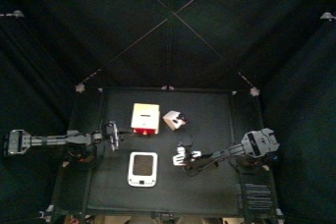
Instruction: Put white sushi roll left of salmon sushi
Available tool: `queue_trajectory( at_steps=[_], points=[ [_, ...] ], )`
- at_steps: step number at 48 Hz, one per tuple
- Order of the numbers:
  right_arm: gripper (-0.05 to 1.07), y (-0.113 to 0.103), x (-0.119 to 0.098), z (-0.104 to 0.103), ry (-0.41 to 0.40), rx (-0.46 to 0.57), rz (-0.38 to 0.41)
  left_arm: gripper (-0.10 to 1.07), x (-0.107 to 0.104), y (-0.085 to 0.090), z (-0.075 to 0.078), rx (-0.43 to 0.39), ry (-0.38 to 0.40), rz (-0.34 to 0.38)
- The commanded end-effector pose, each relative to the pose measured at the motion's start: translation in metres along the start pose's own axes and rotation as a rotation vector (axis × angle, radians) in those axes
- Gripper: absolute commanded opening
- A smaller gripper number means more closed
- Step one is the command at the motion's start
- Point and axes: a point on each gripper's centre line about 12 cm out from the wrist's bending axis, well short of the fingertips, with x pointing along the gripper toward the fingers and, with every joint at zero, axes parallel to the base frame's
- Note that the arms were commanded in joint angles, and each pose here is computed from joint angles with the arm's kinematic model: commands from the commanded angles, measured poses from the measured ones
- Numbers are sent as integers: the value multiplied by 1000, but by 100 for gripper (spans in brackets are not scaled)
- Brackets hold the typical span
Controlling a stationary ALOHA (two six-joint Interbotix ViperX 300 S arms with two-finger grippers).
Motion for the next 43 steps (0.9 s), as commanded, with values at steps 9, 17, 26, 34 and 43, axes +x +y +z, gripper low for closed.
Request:
queue_trajectory(
  at_steps=[9,17,26,34,43],
  points=[
    [86,5,-7,3,0,13,23,59,2,1,5,-1,-14,3],
    [88,4,-5,3,3,12,24,59,2,1,5,-1,-15,4],
    [88,4,-5,4,-2,4,29,59,2,1,5,-1,-15,4],
    [88,8,0,6,-13,-11,51,59,2,1,5,-1,-14,4],
    [88,4,15,11,-19,-9,16,59,2,1,4,-1,-12,4]
  ],
)
